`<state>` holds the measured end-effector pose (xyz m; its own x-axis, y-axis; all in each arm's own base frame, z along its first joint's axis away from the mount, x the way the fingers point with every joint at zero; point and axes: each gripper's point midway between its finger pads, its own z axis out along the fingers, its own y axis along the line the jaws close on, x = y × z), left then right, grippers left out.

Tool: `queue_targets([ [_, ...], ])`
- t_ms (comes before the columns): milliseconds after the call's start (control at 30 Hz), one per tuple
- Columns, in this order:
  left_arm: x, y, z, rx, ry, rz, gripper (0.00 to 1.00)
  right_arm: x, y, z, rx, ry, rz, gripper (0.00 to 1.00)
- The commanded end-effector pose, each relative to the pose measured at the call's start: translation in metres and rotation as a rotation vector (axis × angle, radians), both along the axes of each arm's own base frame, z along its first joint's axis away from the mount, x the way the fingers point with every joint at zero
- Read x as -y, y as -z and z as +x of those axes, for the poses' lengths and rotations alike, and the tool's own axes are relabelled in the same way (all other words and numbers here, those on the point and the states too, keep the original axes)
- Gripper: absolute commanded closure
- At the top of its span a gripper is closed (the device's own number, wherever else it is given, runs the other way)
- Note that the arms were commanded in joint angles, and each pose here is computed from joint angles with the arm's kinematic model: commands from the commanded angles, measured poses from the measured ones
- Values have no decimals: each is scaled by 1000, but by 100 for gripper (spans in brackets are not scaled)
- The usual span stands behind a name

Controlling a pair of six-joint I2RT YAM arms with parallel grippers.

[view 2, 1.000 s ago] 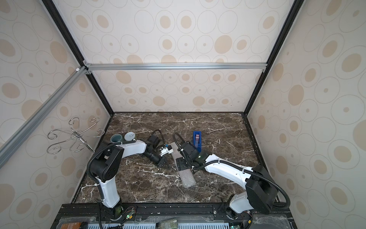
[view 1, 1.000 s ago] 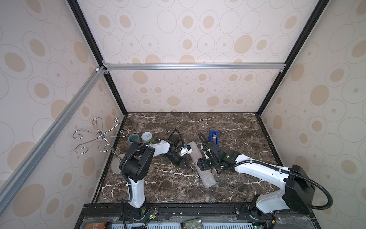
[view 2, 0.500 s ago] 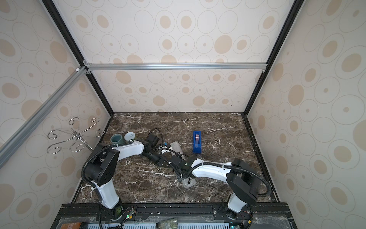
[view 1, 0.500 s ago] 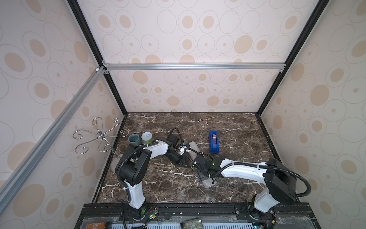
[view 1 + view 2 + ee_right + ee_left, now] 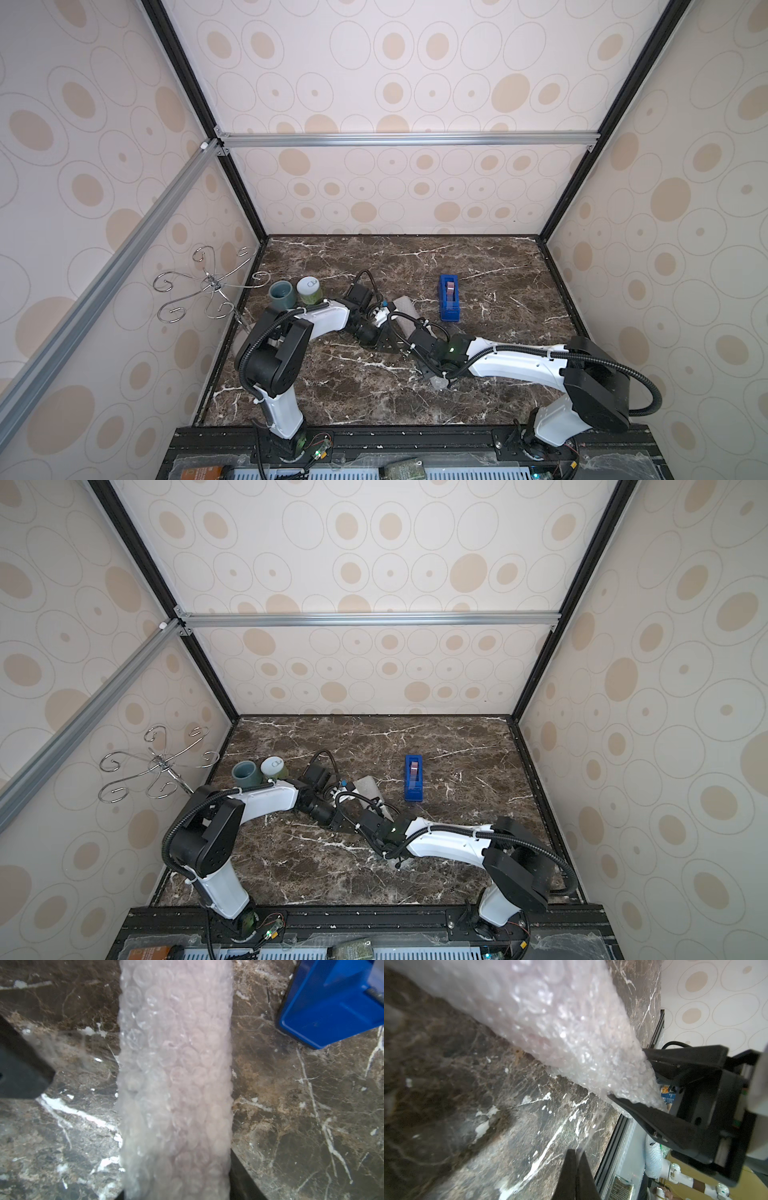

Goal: Wrap wine bottles in bubble wrap
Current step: Stick the tape on the bubble wrap.

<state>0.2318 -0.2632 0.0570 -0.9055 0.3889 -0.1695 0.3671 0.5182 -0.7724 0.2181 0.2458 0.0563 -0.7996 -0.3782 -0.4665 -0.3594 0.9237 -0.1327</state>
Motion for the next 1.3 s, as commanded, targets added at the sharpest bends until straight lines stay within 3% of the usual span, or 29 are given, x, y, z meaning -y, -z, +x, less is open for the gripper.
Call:
queue_targets([
  [0, 7, -3, -2, -16, -22, -37, 100, 21, 13, 1, 21, 33, -66, 56],
  [400, 12, 27, 3, -26, -107, 17, 100, 36, 37, -7, -23, 86, -45, 60],
  [1267, 56, 45, 38, -45, -222, 46, 100, 82, 64, -18, -153, 226, 49, 60],
])
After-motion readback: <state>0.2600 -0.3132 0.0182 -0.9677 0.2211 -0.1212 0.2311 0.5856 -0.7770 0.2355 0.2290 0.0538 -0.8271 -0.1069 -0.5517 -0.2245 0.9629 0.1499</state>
